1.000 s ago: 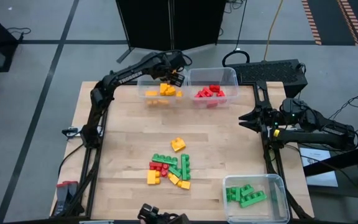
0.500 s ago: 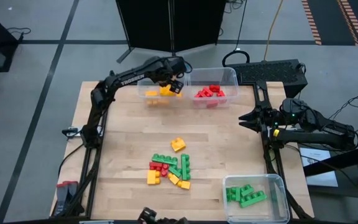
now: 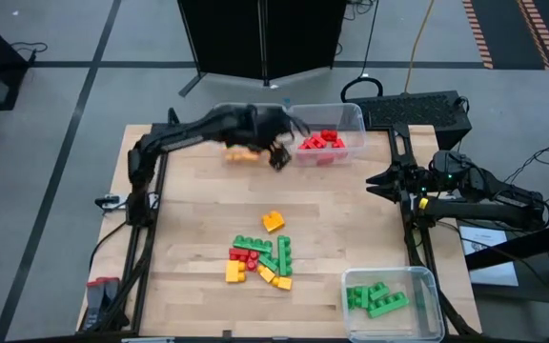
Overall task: Sort blocks
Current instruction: Put the yellow game piece into the top left transparent bin
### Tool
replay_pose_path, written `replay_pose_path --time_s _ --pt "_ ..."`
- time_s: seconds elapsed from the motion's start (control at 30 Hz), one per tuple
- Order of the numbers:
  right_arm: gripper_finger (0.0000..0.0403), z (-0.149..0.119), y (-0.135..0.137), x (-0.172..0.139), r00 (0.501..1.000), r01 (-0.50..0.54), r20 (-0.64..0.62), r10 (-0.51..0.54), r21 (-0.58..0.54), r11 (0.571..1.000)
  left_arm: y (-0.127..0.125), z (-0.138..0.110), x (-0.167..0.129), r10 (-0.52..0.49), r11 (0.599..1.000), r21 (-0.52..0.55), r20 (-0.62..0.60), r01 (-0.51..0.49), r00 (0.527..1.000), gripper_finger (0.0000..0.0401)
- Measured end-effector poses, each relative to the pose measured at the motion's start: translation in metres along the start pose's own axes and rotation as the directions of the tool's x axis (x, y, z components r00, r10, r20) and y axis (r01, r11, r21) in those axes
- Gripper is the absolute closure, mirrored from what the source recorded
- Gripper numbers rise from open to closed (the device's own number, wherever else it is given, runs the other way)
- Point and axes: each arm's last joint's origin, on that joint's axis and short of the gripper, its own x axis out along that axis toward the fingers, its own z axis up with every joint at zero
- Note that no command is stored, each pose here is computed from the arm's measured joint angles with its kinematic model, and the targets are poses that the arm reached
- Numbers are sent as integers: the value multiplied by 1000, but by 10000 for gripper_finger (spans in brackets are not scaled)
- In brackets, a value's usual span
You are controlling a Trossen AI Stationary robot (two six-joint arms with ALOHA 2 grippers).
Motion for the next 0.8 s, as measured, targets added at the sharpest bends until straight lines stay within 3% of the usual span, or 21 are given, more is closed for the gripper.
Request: replay_pose_path --time_s 0.17,0.3,0.57,0.8 --pt "259 0 0 0 1000 0 0 0 19 1000 -64 -36 -11 -69 984 160 -29 73 997 77" --pt "259 0 0 0 1000 0 -1 0 19 1000 -99 -64 13 13 968 252 -50 0 999 77" --pt "259 0 0 0 1000 2 -4 -2 20 1000 -126 -102 79 83 958 286 -182 -28 980 77" --pt "259 -1 -1 0 1000 5 -11 -5 43 999 -139 -123 127 44 957 287 -288 43 957 76"
